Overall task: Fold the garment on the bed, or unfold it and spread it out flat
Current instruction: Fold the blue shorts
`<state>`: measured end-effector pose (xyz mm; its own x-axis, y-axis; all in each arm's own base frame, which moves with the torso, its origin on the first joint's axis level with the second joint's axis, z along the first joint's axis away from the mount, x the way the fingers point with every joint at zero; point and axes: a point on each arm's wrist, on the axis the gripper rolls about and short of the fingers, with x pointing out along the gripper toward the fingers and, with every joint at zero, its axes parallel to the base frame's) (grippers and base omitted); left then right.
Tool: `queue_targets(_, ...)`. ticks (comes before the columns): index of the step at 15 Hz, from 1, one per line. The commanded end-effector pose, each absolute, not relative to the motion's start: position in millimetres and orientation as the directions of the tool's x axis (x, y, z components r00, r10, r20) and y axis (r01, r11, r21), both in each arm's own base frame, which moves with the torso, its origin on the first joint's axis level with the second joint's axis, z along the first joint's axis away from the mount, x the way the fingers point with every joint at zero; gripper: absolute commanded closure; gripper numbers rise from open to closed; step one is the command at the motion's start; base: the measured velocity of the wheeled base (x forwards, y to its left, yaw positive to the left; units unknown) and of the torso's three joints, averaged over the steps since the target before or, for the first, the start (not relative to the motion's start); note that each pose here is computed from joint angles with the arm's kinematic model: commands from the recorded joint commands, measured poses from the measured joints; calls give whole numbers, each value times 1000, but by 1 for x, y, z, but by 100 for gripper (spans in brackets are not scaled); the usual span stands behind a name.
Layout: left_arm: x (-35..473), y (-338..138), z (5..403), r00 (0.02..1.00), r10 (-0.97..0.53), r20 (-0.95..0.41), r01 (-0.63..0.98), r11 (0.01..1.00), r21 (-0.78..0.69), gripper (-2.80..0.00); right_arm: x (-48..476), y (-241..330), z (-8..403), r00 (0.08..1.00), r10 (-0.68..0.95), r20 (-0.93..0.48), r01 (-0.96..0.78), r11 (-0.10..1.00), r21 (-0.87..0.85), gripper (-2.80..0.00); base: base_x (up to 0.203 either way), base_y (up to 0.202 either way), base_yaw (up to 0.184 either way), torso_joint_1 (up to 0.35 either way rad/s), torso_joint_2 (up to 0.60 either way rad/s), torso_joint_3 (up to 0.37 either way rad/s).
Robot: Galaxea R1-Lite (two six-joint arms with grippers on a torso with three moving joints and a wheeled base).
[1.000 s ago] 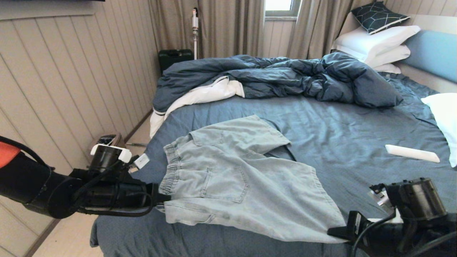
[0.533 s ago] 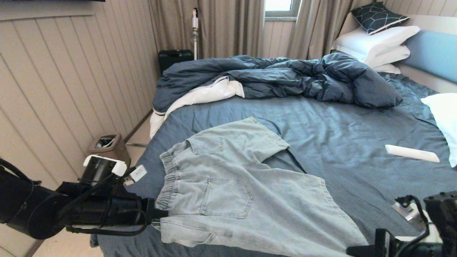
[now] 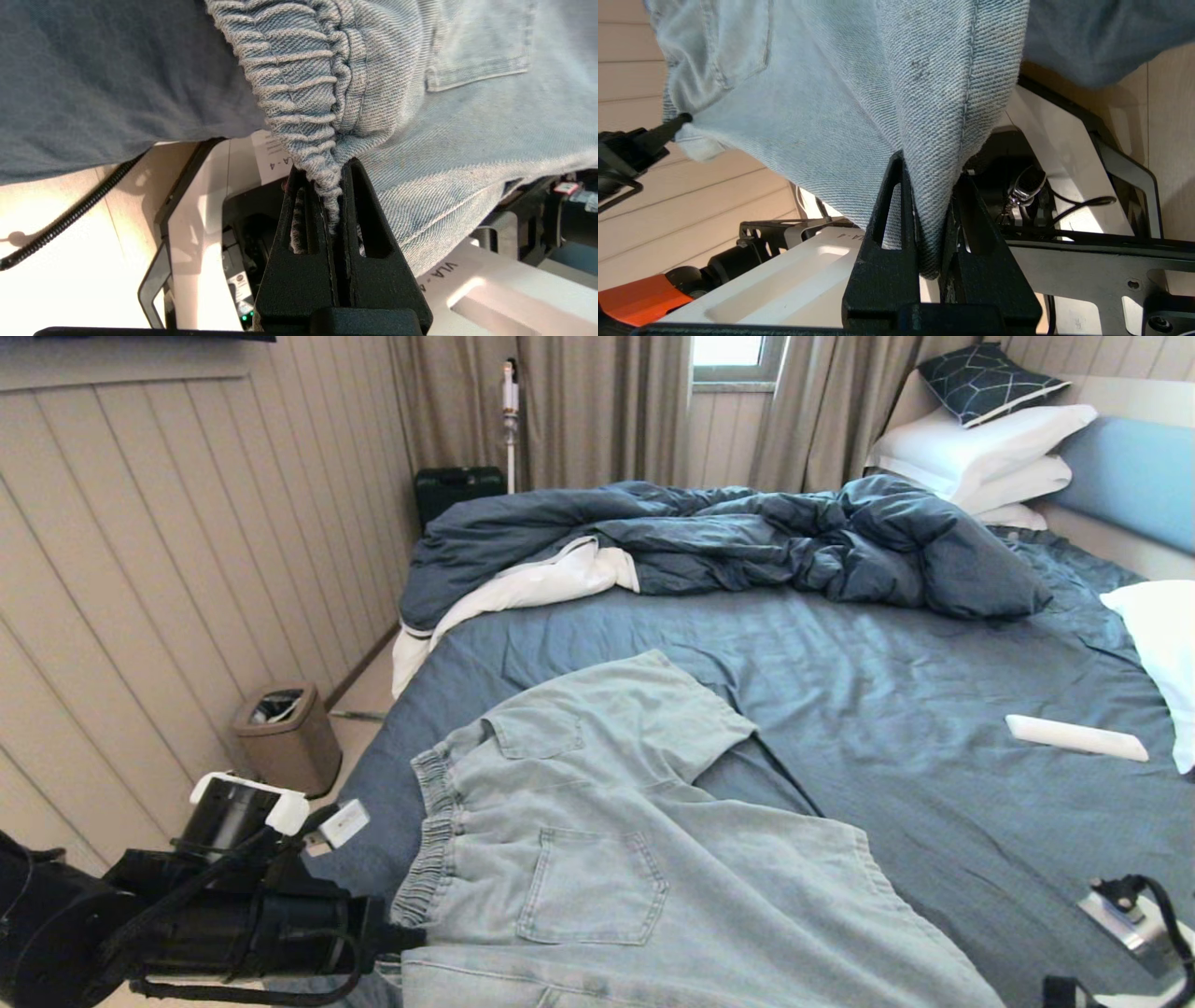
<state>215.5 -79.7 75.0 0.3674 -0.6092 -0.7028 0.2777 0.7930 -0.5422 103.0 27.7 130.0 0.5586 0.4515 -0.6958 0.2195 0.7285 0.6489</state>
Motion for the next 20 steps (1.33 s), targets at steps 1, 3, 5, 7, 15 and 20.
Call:
queue_targets(1, 209, -78, 86, 399, -621, -675, 301, 783, -544, 0, 100, 28, 137, 586, 463, -665, 187, 722, 666, 0, 0, 0, 0, 0, 0, 0)
queue_targets(3, 210, -78, 103, 448, -635, -629, 336, 772, -540, 0, 107, 29, 155, 629, 469, -620, 142, 714, 685, 0, 0, 0, 0, 0, 0, 0)
queue_targets(5, 223, -81, 123, 509, -644, -571, 362, 762, -537, 0, 121, 31, 170, 655, 470, -592, 110, 716, 690, 0, 0, 0, 0, 0, 0, 0)
queue_targets(7, 239, -83, 143, 568, -641, -516, 364, 758, -541, 0, 145, 34, 176, 648, 458, -608, 112, 733, 671, 0, 0, 0, 0, 0, 0, 0)
queue_targets(15, 308, -73, 159, 668, -592, -452, 305, 771, -559, 0, 279, 30, 183, 676, 391, -624, 140, 764, 630, 0, 0, 0, 0, 0, 0, 0)
queue_targets(20, 326, -72, 152, 669, -584, -459, 288, 774, -565, 0, 339, 37, 202, 735, 395, -551, 77, 759, 646, 0, 0, 0, 0, 0, 0, 0)
